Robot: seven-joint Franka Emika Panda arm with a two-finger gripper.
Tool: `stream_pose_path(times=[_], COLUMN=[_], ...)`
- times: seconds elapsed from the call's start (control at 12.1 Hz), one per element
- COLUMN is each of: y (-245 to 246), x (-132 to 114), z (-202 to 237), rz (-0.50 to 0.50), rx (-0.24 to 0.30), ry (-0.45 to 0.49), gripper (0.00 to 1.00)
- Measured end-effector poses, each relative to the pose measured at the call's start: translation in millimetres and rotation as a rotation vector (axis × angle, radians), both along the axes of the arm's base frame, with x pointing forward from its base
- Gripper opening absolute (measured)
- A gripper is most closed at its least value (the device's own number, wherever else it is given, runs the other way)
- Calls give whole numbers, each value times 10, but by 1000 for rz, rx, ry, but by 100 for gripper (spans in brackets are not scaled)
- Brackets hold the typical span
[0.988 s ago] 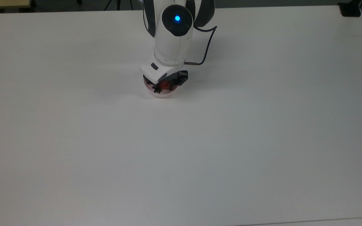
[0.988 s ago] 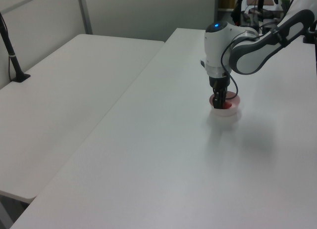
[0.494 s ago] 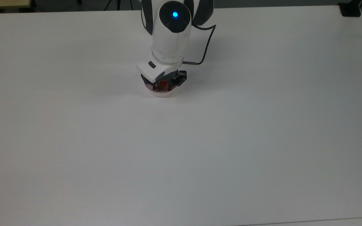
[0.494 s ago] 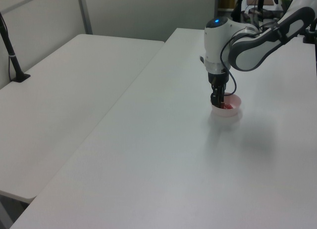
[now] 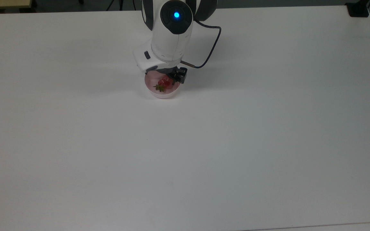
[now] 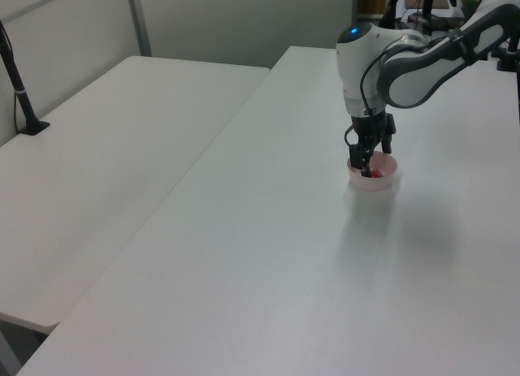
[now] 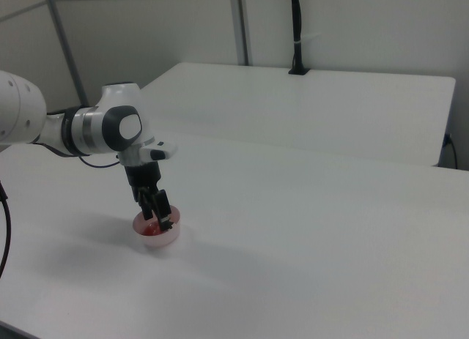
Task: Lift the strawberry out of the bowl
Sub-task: 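Close the gripper on the red strawberry inside the bowl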
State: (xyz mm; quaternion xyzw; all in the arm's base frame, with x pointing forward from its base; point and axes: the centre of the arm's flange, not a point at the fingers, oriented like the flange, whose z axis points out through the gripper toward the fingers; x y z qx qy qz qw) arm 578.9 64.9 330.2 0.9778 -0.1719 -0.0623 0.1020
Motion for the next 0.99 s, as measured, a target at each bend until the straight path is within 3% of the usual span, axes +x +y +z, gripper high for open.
stream_pose_path(times=[0.16, 0.33, 0.99], y=[-7, -21, 10], x=[-9, -8, 46], z=[23, 9, -76], rz=[-157, -247, -278], rx=[-27, -40, -27], ry=[-28, -46, -83], gripper=[100, 100, 100])
